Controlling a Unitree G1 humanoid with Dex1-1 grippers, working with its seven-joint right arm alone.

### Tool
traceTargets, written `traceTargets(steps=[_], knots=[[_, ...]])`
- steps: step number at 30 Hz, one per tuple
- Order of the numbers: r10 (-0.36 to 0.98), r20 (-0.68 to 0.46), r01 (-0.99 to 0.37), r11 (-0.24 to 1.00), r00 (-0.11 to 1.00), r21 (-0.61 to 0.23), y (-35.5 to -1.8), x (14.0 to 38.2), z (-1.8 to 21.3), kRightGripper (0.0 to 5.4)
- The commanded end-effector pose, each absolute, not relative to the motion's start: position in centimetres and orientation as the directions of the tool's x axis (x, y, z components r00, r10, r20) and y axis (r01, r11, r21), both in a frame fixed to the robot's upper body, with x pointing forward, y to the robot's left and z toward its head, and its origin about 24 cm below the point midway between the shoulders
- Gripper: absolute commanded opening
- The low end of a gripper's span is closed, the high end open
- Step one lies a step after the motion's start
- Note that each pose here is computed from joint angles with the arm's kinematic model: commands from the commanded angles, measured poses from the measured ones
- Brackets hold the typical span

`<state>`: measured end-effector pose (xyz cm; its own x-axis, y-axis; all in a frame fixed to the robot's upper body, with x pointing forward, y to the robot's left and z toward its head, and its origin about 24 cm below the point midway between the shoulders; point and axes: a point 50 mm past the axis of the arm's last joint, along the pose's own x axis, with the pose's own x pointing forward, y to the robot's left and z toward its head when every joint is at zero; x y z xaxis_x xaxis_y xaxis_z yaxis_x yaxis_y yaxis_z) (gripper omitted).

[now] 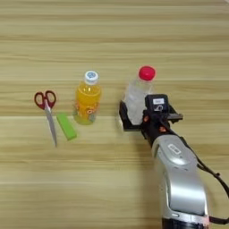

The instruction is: Move the objects on the table

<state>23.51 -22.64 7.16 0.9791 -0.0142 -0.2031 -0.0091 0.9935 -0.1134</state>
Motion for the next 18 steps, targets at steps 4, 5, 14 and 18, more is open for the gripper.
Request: traceTargets(steps=[4, 5, 14, 18], knots=[[0.017, -0.069, -0.026, 0.99, 0.997, -0.136, -22.0, 25.1, 9.2, 5.37], [0.017, -0.069, -0.026, 0.991, 0.997, -0.133, -22.1, 25.2, 9.1, 5.37], [-0.017, -0.073, 0.007, 0.992, 0.997, -0.126, -23.2, 26.3, 7.5, 5.37], [-0.026, -0.061, 0.018, 0.992, 0.998, -0.121, -23.5, 26.7, 7.2, 5.37]])
